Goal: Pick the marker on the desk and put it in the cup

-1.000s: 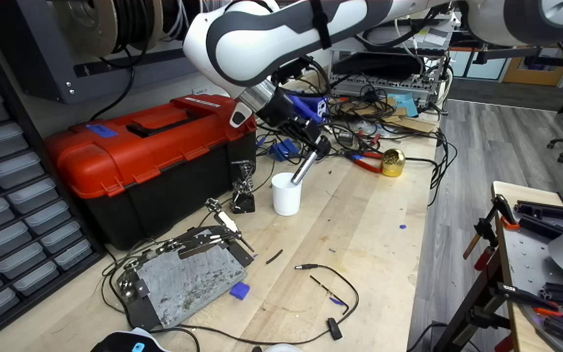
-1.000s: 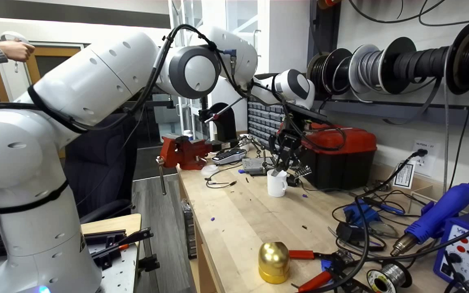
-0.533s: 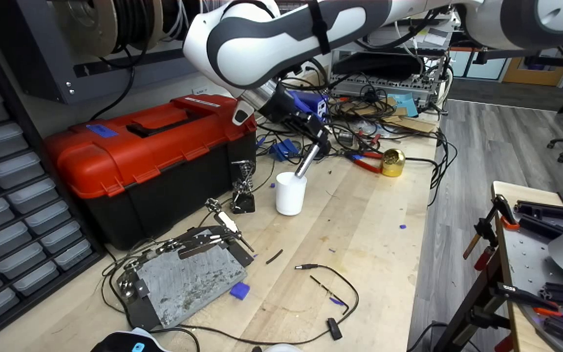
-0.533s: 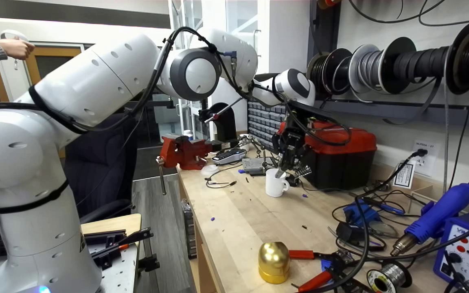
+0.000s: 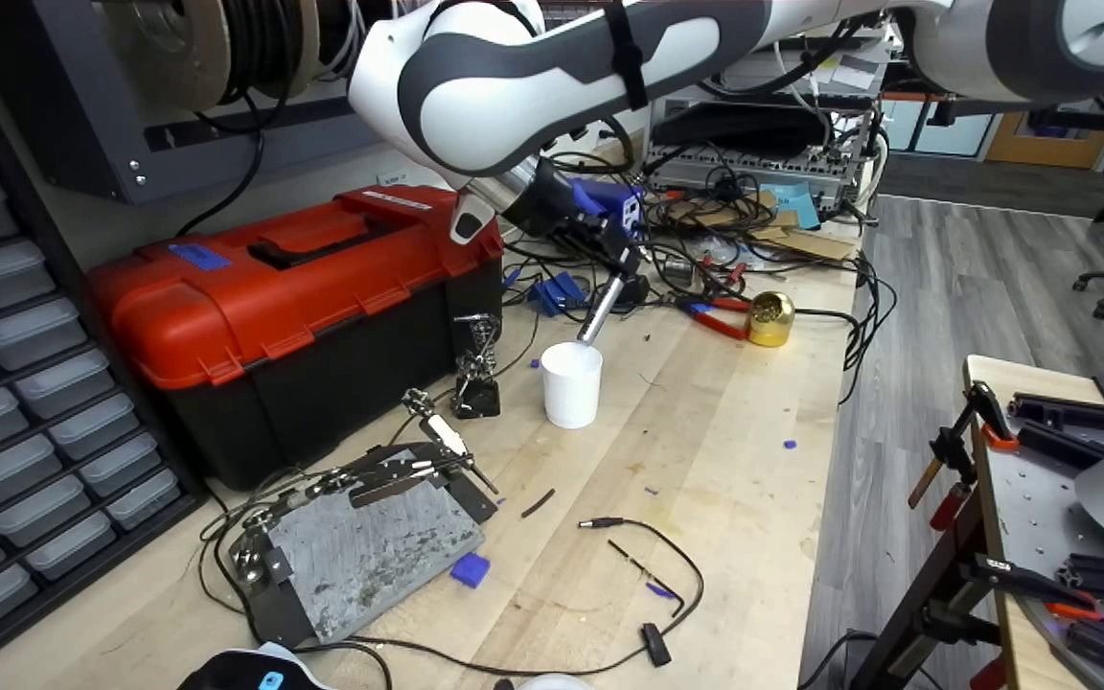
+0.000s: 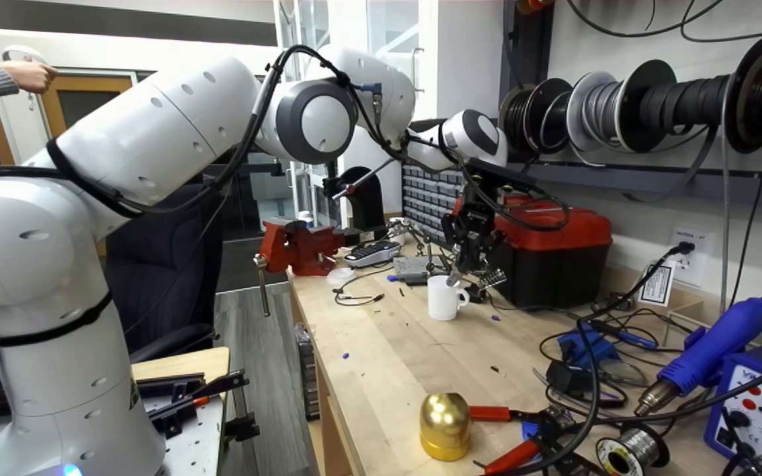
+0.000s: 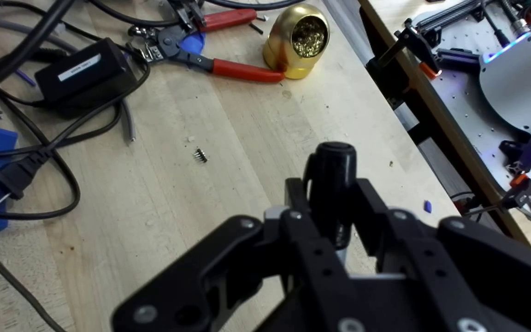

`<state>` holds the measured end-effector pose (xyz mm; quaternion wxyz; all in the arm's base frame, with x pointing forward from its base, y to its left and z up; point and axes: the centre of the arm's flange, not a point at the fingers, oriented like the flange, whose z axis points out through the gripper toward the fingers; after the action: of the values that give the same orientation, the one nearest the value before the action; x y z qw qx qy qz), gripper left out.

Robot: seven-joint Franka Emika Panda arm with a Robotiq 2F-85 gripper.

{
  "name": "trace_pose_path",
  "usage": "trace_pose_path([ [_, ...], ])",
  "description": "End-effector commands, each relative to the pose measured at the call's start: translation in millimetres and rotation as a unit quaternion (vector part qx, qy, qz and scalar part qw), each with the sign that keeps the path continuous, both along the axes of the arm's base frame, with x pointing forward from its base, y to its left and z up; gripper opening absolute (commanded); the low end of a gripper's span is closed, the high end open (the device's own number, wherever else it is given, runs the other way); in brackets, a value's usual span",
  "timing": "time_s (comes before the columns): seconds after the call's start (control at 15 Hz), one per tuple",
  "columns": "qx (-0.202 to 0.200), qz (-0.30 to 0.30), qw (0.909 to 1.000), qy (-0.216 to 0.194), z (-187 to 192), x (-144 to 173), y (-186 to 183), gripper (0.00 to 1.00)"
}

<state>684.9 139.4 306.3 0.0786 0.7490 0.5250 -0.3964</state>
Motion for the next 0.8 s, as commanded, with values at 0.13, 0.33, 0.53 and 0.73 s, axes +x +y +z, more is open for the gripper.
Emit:
trace_pose_path([
  [0.13, -0.009, 0.014, 0.9998, 0.007, 10.9, 14.3, 19.8, 0.07],
  [0.33, -0.013, 0.013, 0.9998, 0.007, 15.7, 13.7, 27.4, 0.07],
  [0.53, -0.013, 0.007, 0.9998, 0.012, 16.9, 12.3, 34.7, 0.07],
  [0.73, -0.013, 0.007, 0.9997, 0.020, 13.3, 10.6, 41.2, 0.07],
])
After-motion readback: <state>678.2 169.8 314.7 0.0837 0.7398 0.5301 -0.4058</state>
